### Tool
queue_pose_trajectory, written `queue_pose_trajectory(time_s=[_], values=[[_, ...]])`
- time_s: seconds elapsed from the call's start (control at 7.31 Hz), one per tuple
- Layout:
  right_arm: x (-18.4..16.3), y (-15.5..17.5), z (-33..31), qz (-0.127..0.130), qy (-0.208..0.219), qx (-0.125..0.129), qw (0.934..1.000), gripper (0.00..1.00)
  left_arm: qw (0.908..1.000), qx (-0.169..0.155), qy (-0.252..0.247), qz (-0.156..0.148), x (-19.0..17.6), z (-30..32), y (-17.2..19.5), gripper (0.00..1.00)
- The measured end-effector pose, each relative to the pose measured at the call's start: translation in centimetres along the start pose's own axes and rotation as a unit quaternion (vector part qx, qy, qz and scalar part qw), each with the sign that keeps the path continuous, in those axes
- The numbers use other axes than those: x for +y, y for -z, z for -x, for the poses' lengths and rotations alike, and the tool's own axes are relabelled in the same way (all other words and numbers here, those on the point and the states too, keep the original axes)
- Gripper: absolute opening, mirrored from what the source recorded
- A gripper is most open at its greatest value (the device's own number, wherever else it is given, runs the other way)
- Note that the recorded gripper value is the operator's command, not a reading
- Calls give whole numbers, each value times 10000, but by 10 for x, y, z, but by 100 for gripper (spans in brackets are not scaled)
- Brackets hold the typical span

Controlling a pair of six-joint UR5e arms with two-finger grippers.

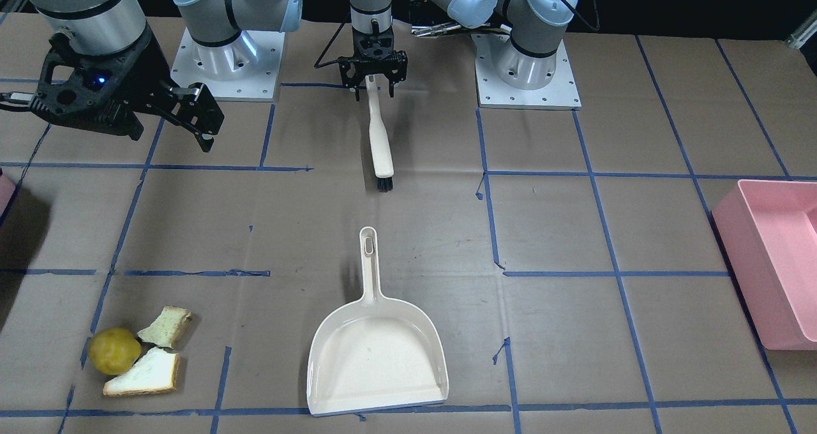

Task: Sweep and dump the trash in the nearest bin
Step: 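Close the left gripper on the brush handle, then lift the brush with the left gripper toward the dustpan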

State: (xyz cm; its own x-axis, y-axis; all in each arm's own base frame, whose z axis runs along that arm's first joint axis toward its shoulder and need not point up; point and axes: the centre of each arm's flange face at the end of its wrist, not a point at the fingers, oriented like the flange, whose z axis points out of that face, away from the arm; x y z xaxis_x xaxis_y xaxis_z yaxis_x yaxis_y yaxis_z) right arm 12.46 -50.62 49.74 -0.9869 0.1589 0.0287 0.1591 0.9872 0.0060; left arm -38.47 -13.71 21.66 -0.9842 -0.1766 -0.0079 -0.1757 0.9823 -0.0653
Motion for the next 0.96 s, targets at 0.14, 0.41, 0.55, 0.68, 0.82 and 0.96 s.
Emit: queue_pose_trajectory(time_s=[0.14,0.41,0.55,0.68,0.82,0.96], values=[[0,0,0,0,0,0,10000,100,9999,64,7,147,3,-2,0,23],[0,0,0,-1,0,0,10000,100,9994,201,8,281,5,-5,4,4],[0,0,0,-5,0,-1,10000,100,9993,279,-12,252,5,-5,9,0],[0,0,0,-3,0,0,10000,100,9992,345,-37,211,5,-5,13,0],[0,0,0,2,0,0,10000,100,9990,432,-55,139,4,-6,20,0],[0,0,0,2,0,0,10000,100,9985,553,-55,31,2,-4,32,0]])
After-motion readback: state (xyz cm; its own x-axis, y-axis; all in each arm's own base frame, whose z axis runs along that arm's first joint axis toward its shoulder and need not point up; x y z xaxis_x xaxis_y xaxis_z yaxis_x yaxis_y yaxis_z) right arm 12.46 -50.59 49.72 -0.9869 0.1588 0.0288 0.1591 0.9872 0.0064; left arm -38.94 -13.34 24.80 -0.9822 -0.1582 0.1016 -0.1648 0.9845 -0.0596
